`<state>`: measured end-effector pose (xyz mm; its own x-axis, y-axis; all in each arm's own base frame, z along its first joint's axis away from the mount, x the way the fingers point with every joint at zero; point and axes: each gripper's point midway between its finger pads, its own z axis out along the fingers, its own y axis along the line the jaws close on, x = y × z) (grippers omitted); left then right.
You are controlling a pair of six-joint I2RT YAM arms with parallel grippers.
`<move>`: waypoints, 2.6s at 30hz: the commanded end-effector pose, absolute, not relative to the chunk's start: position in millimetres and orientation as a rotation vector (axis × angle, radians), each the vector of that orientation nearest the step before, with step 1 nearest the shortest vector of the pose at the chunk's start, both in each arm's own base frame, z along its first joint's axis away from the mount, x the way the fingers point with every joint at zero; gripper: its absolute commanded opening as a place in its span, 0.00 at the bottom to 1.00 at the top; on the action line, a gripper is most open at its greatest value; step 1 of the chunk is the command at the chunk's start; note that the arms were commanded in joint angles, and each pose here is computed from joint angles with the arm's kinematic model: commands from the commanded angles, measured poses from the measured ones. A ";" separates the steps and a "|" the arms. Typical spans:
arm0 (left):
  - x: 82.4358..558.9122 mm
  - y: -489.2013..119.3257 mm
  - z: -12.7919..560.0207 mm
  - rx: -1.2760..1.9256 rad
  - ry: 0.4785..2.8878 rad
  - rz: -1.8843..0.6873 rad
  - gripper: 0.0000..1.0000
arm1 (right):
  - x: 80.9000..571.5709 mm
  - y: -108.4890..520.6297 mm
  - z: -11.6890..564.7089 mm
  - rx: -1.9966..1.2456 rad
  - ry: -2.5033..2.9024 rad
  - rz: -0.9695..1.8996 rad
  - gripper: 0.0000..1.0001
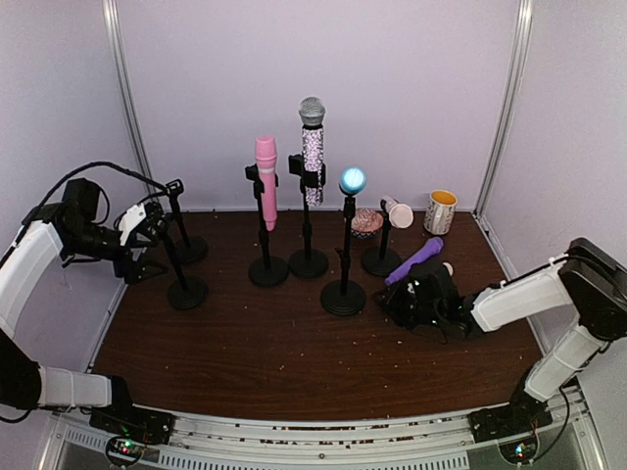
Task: Remove the microphone from the stand
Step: Move the microphone stand to the corner of the board, then pick up the microphone stand with the microphone from the center of the board.
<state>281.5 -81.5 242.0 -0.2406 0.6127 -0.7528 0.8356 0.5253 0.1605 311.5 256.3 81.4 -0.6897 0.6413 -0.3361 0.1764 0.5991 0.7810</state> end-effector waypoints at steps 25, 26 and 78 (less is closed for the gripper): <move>347.3 -82.1 56.2 1.895 2.006 0.013 0.76 | 336.9 215.7 28.6 0.461 2.549 0.716 0.14; 350.9 -78.9 52.5 1.904 2.006 0.046 0.76 | 339.9 213.0 28.2 0.448 2.553 0.703 0.14; 323.8 -49.6 288.5 0.800 2.165 0.038 0.98 | 278.2 235.4 347.4 -0.209 1.716 0.174 0.87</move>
